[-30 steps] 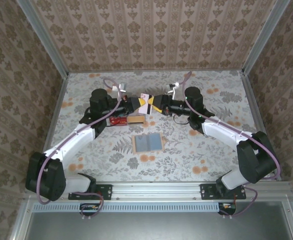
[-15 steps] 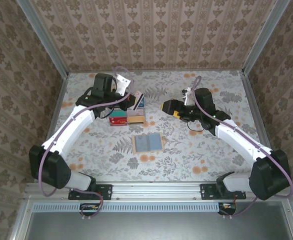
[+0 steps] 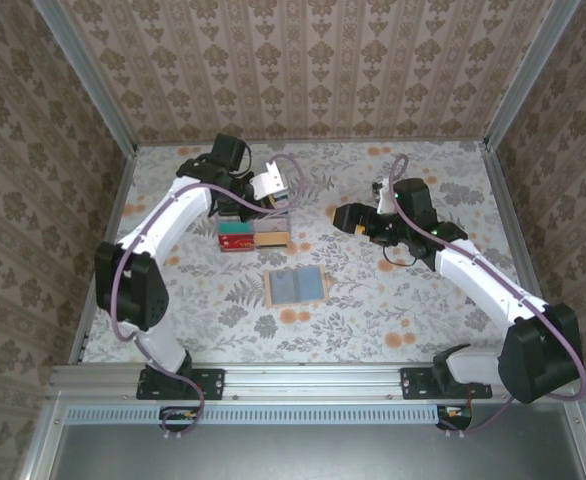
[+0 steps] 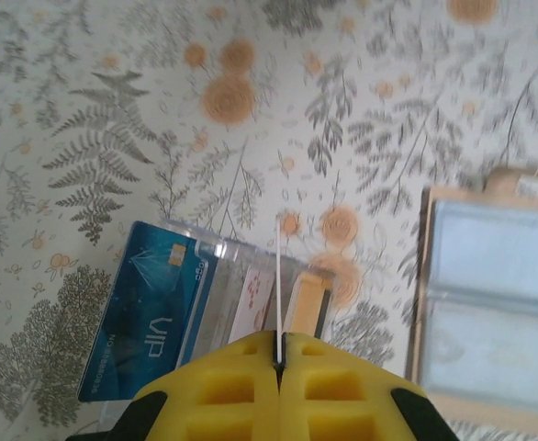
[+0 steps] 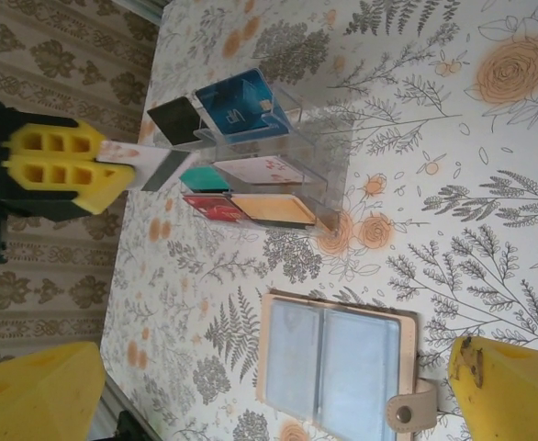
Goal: Take the credit cards out of the card holder
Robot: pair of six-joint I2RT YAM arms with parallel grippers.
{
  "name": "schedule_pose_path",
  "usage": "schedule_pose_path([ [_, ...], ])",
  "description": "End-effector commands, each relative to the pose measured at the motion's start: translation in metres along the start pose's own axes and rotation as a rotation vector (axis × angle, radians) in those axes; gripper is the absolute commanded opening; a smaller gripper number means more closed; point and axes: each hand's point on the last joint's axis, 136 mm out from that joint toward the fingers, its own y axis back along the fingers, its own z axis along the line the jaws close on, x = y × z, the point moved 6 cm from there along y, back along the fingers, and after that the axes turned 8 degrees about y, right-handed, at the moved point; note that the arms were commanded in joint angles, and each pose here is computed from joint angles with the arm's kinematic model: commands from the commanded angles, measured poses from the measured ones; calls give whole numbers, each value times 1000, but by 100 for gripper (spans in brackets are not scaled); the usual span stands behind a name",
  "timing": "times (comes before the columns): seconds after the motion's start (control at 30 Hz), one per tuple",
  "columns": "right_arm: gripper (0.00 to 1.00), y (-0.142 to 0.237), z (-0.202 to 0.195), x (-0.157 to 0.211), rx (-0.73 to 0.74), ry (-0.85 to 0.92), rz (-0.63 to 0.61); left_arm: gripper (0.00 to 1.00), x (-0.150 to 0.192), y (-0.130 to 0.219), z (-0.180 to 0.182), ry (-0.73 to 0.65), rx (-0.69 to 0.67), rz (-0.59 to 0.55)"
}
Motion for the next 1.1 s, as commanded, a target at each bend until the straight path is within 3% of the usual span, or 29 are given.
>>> schedule_pose_path([
  [0.0,98,-5,-14,8,51,-31,31,0,17,-6,3,-151,78,108],
  [0.33,98,-15,-20,5,56,-79,39,0,27,-40,24,-178,211,205],
  [0.53,97,-19,-23,5,58,-99,51,0,32,-55,26,-178,257,204],
  [1.07,97,-23,-24,8,37,-126,57,7,34,-70,40,-206,201,204],
])
